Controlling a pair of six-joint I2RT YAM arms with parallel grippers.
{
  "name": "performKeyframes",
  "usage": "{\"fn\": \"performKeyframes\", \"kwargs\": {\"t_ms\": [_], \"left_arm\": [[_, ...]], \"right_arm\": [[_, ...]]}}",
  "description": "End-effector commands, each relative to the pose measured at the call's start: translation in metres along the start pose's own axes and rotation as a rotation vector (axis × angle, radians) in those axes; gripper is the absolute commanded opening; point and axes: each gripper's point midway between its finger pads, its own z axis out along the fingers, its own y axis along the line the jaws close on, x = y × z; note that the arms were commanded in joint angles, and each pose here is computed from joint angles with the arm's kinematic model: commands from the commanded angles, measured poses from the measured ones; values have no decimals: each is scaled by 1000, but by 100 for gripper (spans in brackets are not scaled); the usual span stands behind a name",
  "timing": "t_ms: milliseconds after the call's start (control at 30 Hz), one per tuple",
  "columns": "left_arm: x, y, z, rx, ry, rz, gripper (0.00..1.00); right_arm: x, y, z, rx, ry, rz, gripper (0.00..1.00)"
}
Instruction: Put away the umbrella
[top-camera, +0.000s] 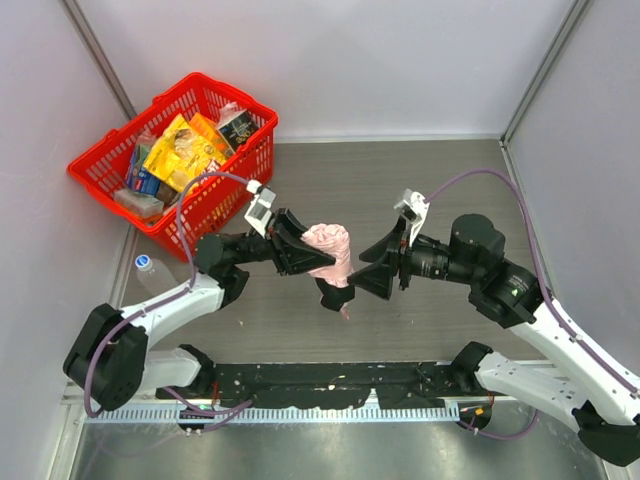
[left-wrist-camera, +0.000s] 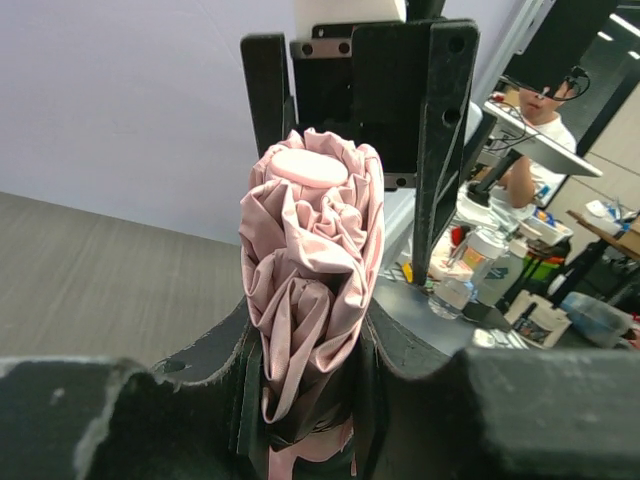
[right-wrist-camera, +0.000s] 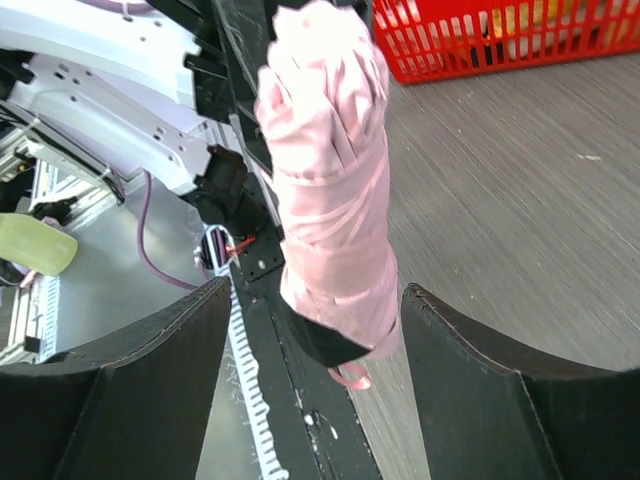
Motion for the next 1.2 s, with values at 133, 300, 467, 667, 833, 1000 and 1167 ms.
{"fn": "performKeyframes", "kwargs": {"t_ms": [133,300,467,667,833,1000,1167], "left_arm": [[-39,-26,10,114,-110,45,0],[-40,-19,11,95,-126,16,0],[-43,-16,10,71,-158,15,0],[-50,-6,11,8,-179,-21,18],[-61,41,-16,-311,-172,-55,85],[-73,78,-82,-803,-120,70,100],[-83,85,-153,-1230,-55,158,100]], "right_arm": [[-24,5,25,-45,-42,24,64],[-22,11,38,-86,-49,48,55],[-15,12,52,-83,-33,63,53],[-2,1,68,-18,-17,107,15],[0,-23,61,139,-35,124,1],[-1,-77,34,483,-40,115,1],[6,-167,-29,1096,40,69,1]]}}
